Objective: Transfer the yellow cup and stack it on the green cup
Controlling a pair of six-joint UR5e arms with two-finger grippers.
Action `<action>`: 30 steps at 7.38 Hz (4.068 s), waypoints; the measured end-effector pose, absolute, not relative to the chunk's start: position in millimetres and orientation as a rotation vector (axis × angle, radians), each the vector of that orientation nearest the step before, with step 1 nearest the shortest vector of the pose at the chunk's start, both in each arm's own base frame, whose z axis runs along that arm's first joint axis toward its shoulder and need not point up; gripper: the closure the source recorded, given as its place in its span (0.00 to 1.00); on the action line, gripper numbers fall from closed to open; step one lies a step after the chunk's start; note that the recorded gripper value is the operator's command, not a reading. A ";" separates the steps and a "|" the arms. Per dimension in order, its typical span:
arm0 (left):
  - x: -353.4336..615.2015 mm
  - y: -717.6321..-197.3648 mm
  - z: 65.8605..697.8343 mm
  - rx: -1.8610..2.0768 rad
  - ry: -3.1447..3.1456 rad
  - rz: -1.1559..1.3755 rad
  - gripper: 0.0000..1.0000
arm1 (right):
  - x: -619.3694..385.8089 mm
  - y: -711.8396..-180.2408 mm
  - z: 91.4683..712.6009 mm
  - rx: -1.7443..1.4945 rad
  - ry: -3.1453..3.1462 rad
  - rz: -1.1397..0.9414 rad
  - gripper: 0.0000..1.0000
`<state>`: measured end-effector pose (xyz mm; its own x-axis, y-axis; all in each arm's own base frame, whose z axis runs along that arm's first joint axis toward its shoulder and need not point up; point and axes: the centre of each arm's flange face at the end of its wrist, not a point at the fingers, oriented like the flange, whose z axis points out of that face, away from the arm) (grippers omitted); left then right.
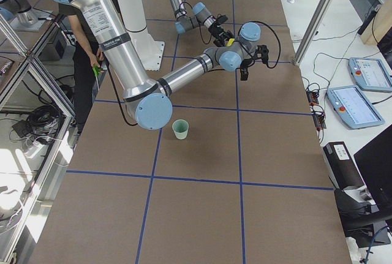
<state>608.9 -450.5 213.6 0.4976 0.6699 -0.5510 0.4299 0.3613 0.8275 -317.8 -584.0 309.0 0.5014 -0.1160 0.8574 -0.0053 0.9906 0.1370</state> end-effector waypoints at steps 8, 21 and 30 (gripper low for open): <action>604.5 -410.8 231.4 1.323 1.305 0.322 0.40 | -405.4 -535.9 234.6 0.107 -1.114 -0.158 0.03; 607.9 -385.2 225.3 1.479 1.245 0.388 0.41 | -441.8 -494.2 226.3 0.009 -1.156 -0.229 0.66; 610.8 -378.4 218.1 1.479 1.262 0.367 0.00 | -438.7 -491.8 225.3 0.011 -1.162 -0.232 1.00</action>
<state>610.8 -378.4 218.1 0.3834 0.8363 -0.3920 0.4956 0.1718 0.8514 -438.7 -491.8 225.3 0.3760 -0.1870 0.9075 0.1760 0.9760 0.1282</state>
